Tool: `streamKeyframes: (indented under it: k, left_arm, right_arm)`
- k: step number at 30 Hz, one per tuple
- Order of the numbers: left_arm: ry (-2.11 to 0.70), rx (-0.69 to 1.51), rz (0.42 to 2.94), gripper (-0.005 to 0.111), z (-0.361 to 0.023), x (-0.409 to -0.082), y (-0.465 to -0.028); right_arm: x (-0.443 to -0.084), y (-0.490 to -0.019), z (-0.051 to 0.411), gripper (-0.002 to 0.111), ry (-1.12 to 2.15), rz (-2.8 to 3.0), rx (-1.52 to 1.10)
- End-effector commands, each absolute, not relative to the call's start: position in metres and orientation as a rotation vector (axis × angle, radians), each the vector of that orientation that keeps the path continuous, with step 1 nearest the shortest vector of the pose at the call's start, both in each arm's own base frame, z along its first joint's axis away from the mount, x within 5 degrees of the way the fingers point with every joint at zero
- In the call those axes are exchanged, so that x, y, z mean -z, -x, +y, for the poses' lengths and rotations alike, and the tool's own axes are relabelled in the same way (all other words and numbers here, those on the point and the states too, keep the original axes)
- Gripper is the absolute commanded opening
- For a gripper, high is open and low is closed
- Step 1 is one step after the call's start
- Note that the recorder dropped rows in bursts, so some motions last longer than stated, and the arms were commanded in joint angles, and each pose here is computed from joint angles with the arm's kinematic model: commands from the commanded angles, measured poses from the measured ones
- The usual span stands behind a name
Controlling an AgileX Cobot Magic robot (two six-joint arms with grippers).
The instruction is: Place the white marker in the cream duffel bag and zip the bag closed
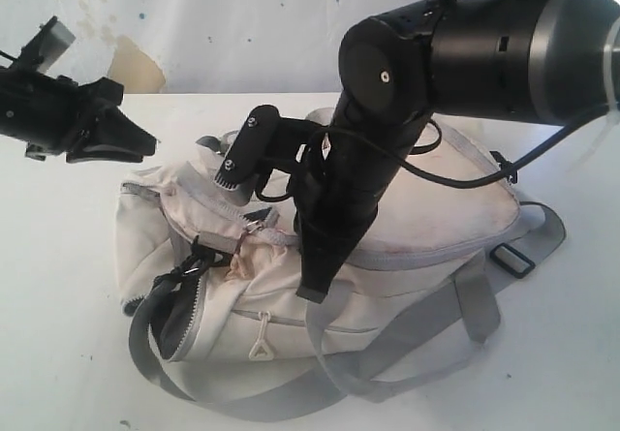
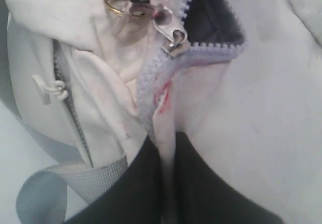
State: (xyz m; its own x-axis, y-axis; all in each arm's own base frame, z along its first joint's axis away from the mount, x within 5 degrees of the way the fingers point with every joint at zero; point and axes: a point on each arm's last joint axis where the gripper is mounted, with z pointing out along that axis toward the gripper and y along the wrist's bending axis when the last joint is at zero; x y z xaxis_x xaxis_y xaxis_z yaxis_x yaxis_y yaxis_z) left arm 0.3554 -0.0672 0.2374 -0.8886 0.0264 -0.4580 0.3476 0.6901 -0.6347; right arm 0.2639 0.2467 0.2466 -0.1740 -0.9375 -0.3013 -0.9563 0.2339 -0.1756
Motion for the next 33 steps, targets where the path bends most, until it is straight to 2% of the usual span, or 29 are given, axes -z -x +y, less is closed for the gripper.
streamKeyframes:
  k: [1,3,7,10,12,13,15,18,23,28,33]
  left_arm:
    - [-0.237,1.007,2.49,0.061,-0.064,-0.252,-0.378]
    - [-0.344,0.98,2.567,0.071,-0.067,-0.251,-0.387]
    - [-0.42,0.908,2.619,0.071,-0.077,-0.235,-0.411]
    - [-0.494,0.882,2.625,0.071,-0.093,-0.222,-0.427]
    - [-0.529,0.837,2.565,0.072,-0.104,-0.221,-0.439]
    - [-0.539,0.813,2.527,0.075,-0.108,-0.226,-0.445]
    - [-0.562,0.813,2.509,0.079,-0.114,-0.23,-0.447]
    - [-0.632,0.847,2.521,0.081,-0.123,-0.233,-0.445]
    - [-0.762,0.781,2.53,0.081,-0.132,-0.221,-0.446]
    - [-0.754,0.745,2.512,0.081,-0.137,-0.215,-0.45]
    - [-0.765,0.743,2.504,0.081,-0.138,-0.213,-0.451]
  right_arm:
    - [-0.244,-0.259,0.245,0.0,1.975,2.022,-0.031]
    - [-0.24,-0.259,0.246,0.0,2.009,1.96,-0.03]
    - [-0.233,-0.261,0.248,0.0,1.995,1.929,-0.024]
    - [-0.226,-0.265,0.252,0.002,1.693,2.185,-0.108]
    - [-0.225,-0.265,0.254,0.018,1.436,2.365,-0.189]
    - [-0.231,-0.267,0.255,0.036,1.291,2.433,-0.222]
    - [-0.241,-0.27,0.253,0.055,1.034,2.539,-0.268]
    - [-0.255,-0.278,0.245,0.075,0.837,2.578,-0.284]
    - [-0.266,-0.286,0.226,0.076,0.587,2.694,-0.281]
    - [-0.266,-0.284,0.209,0.076,0.513,2.839,-0.27]
    - [-0.265,-0.266,0.211,0.076,0.734,2.969,-0.38]
